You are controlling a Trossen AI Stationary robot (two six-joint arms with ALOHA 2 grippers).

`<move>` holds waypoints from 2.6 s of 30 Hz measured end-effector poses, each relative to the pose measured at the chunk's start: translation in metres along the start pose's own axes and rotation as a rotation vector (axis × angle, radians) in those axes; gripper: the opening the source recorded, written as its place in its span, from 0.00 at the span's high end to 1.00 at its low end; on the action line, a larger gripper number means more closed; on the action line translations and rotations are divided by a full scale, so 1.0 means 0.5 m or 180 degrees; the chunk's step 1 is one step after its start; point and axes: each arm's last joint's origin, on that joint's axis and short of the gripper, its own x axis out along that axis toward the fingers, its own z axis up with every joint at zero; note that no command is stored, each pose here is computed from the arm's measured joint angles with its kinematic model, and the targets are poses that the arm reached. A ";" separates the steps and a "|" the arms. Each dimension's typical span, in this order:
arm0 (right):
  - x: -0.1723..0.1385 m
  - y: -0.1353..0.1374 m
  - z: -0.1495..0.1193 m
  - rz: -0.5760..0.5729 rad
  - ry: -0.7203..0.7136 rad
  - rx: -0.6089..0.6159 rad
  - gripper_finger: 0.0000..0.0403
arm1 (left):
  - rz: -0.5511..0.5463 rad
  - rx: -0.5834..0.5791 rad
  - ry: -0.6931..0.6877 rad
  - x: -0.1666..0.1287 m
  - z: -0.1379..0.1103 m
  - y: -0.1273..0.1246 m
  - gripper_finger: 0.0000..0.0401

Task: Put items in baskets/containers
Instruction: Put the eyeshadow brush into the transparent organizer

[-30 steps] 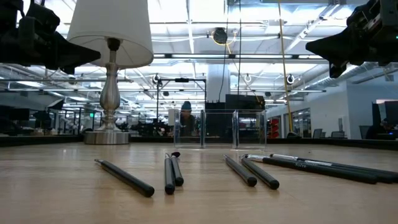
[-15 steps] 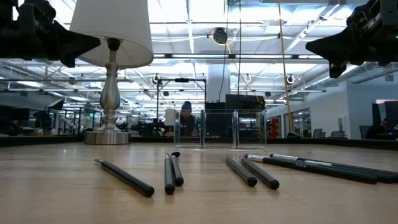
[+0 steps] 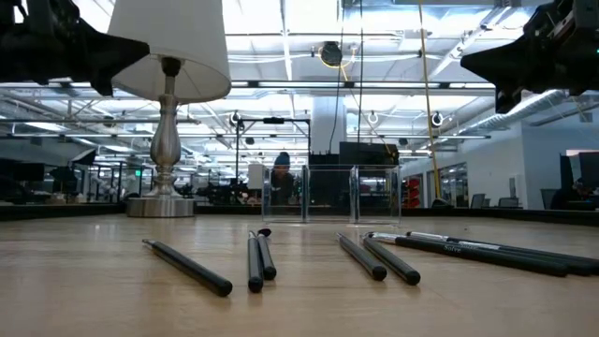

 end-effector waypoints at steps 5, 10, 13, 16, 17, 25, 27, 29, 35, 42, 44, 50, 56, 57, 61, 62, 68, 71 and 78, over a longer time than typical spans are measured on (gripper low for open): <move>0.000 0.000 0.000 0.0002 0.0008 0.0323 1.00 | 0.0049 -0.0001 0.0026 0.001 -0.001 0.001 0.92; 0.000 0.000 0.001 -0.0025 -0.0026 -0.0008 1.00 | 0.0022 -0.0398 0.0480 0.001 -0.030 -0.002 0.92; 0.001 -0.002 -0.007 -0.0033 0.0107 -0.0192 1.00 | 0.0026 -0.0457 0.0648 0.004 -0.040 -0.004 0.92; 0.001 -0.005 -0.015 -0.0147 0.0240 -0.0288 1.00 | -0.0120 -0.0548 0.0778 0.009 -0.048 -0.009 0.92; 0.002 -0.005 -0.014 -0.0210 0.0218 -0.0287 1.00 | -0.0177 -0.0565 0.0824 0.012 -0.050 -0.011 0.92; 0.013 0.006 0.004 0.0038 -0.0056 -0.0351 1.00 | -0.0416 -0.0477 0.0917 0.034 -0.061 -0.022 0.92; 0.018 0.013 0.003 0.0192 -0.0029 -0.0298 1.00 | -0.0489 -0.0420 0.0956 0.038 -0.065 -0.025 0.92; 0.025 0.022 -0.008 0.0312 0.0166 -0.0270 1.00 | -0.0530 -0.0410 0.0931 0.043 -0.065 -0.027 0.92; 0.067 0.080 -0.012 0.0248 0.0740 -0.0460 1.00 | -0.0529 -0.0441 0.0877 0.050 -0.065 -0.029 0.92; 0.157 0.219 -0.002 0.0056 0.1462 -0.0933 1.00 | -0.0509 -0.0597 0.0884 0.051 -0.065 -0.029 0.92; 0.187 0.261 -0.009 -0.0128 0.1727 -0.1145 1.00 | -0.0503 -0.0618 0.0926 0.050 -0.067 -0.029 0.92; 0.265 0.343 -0.043 -0.0643 0.2236 -0.1326 1.00 | -0.0496 -0.0678 0.0990 0.049 -0.070 -0.029 0.92; 0.340 0.370 -0.057 -0.0923 0.2565 -0.0931 1.00 | -0.0526 -0.0605 0.0984 0.049 -0.070 -0.029 0.92; 0.348 0.369 -0.065 -0.0923 0.2674 -0.0854 1.00 | -0.0532 -0.0557 0.0979 0.049 -0.070 -0.029 0.92; 0.358 0.352 -0.120 -0.0978 0.3101 -0.0737 1.00 | -0.0550 -0.0440 0.0968 0.049 -0.070 -0.029 0.92; 0.359 0.347 -0.131 -0.1015 0.3160 -0.0707 1.00 | -0.0550 -0.0439 0.0966 0.049 -0.070 -0.029 0.92; 0.348 0.328 -0.153 -0.1330 0.3329 -0.0414 0.99 | -0.0528 -0.0591 0.0963 0.049 -0.069 -0.029 0.92; 0.332 0.331 -0.146 -0.1508 0.3395 -0.0167 0.94 | -0.0530 -0.0597 0.0924 0.050 -0.067 -0.029 0.92; 0.323 0.342 -0.147 -0.1509 0.3465 0.0101 0.70 | -0.0616 -0.0614 0.1029 0.048 -0.072 -0.031 0.92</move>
